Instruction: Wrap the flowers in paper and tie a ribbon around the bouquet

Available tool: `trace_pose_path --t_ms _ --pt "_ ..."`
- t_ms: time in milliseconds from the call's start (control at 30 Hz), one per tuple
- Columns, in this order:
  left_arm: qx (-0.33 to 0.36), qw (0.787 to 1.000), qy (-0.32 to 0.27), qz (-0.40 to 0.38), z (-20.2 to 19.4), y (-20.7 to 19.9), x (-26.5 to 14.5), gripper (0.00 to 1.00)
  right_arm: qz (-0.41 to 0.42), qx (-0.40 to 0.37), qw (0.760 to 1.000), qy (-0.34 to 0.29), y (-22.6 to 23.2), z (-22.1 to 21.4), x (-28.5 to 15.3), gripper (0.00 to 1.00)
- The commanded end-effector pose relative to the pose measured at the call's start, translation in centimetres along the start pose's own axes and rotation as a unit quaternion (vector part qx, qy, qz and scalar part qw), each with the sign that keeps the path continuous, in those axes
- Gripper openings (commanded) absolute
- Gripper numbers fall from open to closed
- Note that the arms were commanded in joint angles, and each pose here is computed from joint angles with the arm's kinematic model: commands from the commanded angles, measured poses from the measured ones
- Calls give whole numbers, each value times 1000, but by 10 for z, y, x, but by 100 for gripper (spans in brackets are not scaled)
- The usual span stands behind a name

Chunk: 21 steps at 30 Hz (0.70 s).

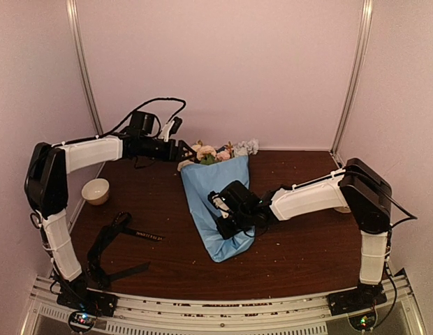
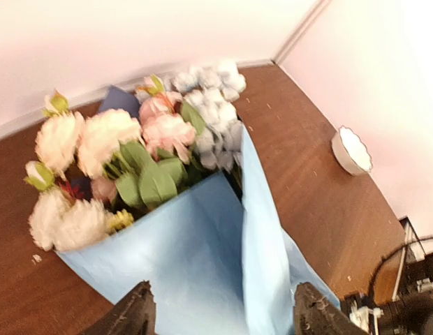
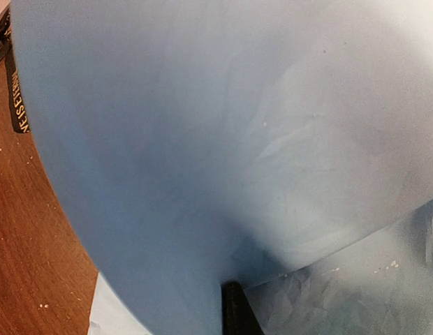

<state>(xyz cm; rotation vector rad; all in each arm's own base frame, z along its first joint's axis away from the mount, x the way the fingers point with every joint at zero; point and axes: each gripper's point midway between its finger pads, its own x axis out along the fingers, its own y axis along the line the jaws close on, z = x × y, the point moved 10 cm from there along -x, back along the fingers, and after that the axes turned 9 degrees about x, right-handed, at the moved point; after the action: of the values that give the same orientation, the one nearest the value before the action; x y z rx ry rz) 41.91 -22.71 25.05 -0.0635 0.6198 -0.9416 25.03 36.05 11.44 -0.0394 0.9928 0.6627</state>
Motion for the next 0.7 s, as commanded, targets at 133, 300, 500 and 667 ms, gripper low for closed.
trace_pose_path --t_ms 133,300,500,667 --pt "-57 994 51 -74 -66 -19 19 78 -11 -2 999 43 -3 -17 11 4" --pt "-60 992 48 -95 -67 -24 30 74 -13 -5 999 43 -3 -17 11 4" --pt "-55 994 40 -91 -63 -20 37 15 -20 -9 999 44 -4 -17 8 5" --pt "-54 995 55 -60 -65 -9 43 0 -44 -16 998 43 -8 -18 -2 14"
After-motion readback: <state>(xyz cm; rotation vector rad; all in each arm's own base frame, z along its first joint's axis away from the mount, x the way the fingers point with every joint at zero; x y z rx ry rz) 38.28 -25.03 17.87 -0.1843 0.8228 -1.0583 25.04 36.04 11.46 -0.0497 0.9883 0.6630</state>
